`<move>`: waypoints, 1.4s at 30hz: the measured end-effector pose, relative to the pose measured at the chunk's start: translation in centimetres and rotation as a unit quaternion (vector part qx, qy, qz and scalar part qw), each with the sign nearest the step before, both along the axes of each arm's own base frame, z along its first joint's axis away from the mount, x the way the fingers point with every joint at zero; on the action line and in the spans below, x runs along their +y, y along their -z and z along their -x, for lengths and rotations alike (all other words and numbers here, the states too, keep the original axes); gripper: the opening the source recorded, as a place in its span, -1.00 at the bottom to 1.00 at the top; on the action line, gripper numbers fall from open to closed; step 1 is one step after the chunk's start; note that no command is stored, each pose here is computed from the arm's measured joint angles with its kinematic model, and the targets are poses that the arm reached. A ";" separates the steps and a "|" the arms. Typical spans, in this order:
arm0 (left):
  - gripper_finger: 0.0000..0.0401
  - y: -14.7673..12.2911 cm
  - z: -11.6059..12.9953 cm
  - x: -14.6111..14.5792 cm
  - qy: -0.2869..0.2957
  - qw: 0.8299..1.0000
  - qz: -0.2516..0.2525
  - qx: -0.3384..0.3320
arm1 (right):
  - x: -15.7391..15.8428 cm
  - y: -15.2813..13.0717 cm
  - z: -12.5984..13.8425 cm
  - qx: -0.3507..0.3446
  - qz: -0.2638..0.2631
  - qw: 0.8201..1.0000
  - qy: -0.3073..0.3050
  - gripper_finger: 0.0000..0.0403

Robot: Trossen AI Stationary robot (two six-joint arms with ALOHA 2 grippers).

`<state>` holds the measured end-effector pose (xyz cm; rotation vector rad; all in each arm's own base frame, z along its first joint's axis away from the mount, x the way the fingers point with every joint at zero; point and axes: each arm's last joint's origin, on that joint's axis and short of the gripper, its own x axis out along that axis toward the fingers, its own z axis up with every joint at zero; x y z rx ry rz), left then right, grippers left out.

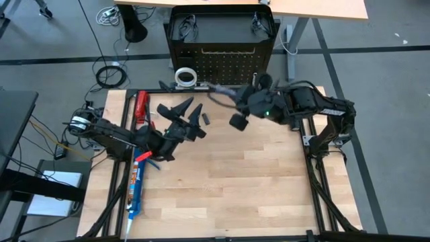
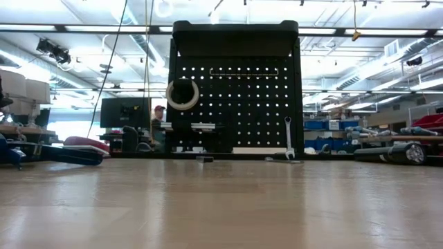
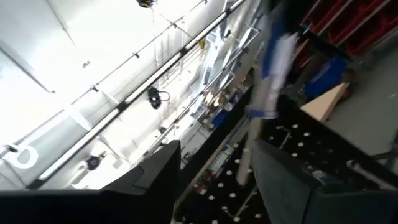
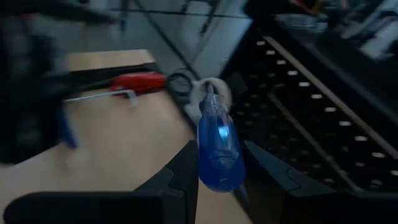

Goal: Hang tools onto peg board
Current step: Put the blue screwdriver onto top of the black pegboard

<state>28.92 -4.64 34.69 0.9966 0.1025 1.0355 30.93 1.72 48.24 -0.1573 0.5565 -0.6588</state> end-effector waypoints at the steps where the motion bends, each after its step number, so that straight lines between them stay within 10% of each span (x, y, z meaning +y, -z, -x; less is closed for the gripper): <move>1: 0.01 0.4 0.0 -0.1 0.006 1.000 0.004 -0.002 | -0.4 -0.1 0.0 -0.002 0.006 1.000 0.009 -0.46; 18: 0.01 9.0 2.1 0.4 0.044 0.992 0.113 -0.022 | -6.0 -2.8 -1.0 -0.118 0.057 0.988 0.084 -0.47; 42: 0.01 12.6 5.0 1.0 0.092 0.979 0.161 -0.090 | -14.8 0.4 -7.6 -0.251 0.146 0.921 0.259 -0.47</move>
